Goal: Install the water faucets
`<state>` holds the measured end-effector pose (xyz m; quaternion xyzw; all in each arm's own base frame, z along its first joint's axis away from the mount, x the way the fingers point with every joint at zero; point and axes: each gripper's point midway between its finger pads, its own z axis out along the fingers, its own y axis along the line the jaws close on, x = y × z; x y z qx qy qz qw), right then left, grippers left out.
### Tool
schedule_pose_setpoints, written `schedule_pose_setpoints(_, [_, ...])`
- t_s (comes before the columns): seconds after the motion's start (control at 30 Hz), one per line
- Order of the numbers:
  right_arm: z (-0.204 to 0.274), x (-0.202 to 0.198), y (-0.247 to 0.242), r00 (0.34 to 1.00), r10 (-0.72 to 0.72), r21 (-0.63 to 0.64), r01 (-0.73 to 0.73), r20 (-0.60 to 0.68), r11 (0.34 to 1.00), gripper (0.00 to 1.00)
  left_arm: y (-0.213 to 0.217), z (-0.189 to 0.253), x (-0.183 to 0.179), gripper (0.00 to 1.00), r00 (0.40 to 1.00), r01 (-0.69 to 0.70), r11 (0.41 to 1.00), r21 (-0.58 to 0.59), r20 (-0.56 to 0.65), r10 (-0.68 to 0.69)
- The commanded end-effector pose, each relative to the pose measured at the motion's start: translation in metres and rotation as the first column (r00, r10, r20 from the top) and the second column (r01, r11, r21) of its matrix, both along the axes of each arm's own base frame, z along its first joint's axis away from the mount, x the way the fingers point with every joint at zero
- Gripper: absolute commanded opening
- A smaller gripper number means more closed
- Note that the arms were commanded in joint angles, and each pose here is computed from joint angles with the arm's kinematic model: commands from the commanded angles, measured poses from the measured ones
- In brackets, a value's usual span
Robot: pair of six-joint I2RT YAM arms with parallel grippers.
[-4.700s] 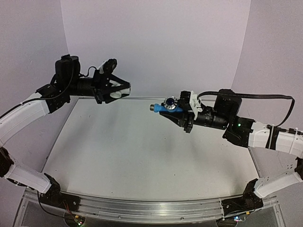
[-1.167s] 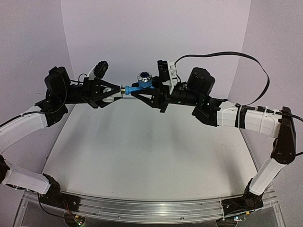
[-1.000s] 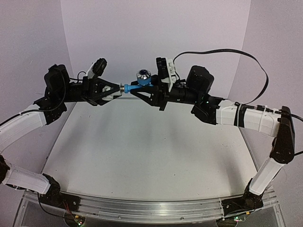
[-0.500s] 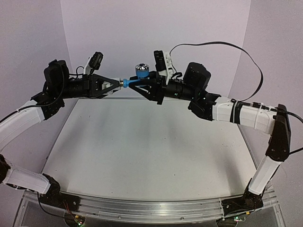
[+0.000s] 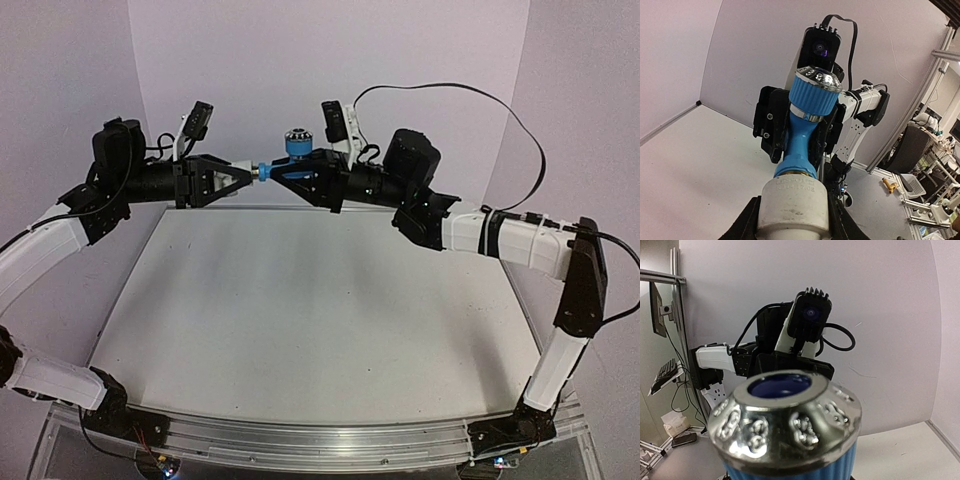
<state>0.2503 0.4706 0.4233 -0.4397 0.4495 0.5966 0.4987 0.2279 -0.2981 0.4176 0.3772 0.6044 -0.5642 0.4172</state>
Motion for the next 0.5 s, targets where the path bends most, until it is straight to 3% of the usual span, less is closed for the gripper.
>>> schedule_pose_setpoints(0.0, [-0.014,-0.0423,0.0359,0.979,0.163,-0.04,-0.169,-0.122,0.985,0.0,-0.0246,-0.0117,-0.0051,0.0,0.982,0.052,0.997,0.05,0.182,-0.06])
schedule_pose_setpoints(0.47, [-0.0107,-0.0434,0.0425,0.932,0.224,-0.043,-0.246,-0.286,0.968,0.0,-0.0321,-0.0179,-0.0091,0.0,0.832,0.036,0.995,0.095,0.549,-0.082])
